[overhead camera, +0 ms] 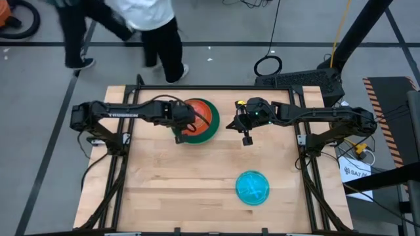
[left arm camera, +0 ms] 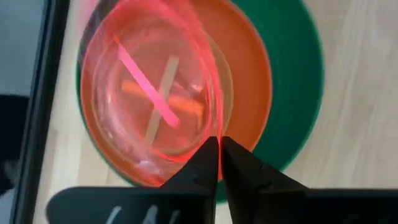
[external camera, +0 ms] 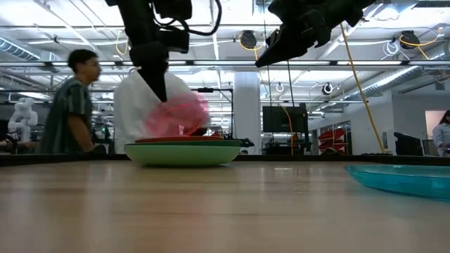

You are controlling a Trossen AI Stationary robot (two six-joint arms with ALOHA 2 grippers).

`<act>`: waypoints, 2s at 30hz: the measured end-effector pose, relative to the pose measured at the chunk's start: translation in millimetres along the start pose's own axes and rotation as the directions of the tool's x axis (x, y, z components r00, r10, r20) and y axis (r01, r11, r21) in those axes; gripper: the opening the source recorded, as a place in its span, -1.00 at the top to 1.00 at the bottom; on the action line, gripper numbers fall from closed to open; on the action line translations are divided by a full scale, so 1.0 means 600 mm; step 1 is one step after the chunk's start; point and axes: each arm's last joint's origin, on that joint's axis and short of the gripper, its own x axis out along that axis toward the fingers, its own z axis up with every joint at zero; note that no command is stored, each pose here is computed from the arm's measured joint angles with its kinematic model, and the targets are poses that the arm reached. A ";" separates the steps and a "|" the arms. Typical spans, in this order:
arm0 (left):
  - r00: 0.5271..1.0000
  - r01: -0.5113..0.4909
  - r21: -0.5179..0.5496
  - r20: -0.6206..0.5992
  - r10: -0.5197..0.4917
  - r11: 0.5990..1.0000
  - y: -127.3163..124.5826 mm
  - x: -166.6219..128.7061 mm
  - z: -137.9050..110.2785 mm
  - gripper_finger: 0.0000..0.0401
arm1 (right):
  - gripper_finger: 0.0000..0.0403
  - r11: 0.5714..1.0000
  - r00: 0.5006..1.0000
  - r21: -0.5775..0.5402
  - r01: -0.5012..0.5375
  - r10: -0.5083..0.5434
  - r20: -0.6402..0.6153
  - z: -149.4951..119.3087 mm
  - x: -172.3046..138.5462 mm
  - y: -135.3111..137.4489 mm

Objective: Stack plastic plates
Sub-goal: Stack the pink plate on top of the light green plate, then stack the blue plate on top of the pink plate

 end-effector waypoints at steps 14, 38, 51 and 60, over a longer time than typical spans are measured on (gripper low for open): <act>1.000 -0.007 0.016 0.000 0.007 1.000 0.003 0.008 0.004 0.74 | 0.97 1.000 1.000 0.024 -0.003 0.003 -0.008 -0.001 0.000 0.001; 0.922 0.094 0.169 0.358 -0.150 0.981 -0.096 0.008 -0.085 0.74 | 0.97 0.791 0.909 0.612 -0.004 0.257 -0.327 -0.021 -0.002 0.130; 0.802 -0.129 0.033 0.591 0.085 0.991 -0.057 -0.092 -0.117 0.74 | 0.97 0.399 0.670 0.766 0.504 0.380 -0.638 -0.056 -0.047 0.217; 0.844 -0.094 -0.002 0.530 0.081 0.996 -0.056 -0.093 -0.135 0.74 | 0.65 0.289 0.627 0.728 0.621 0.375 -0.683 -0.060 -0.058 0.245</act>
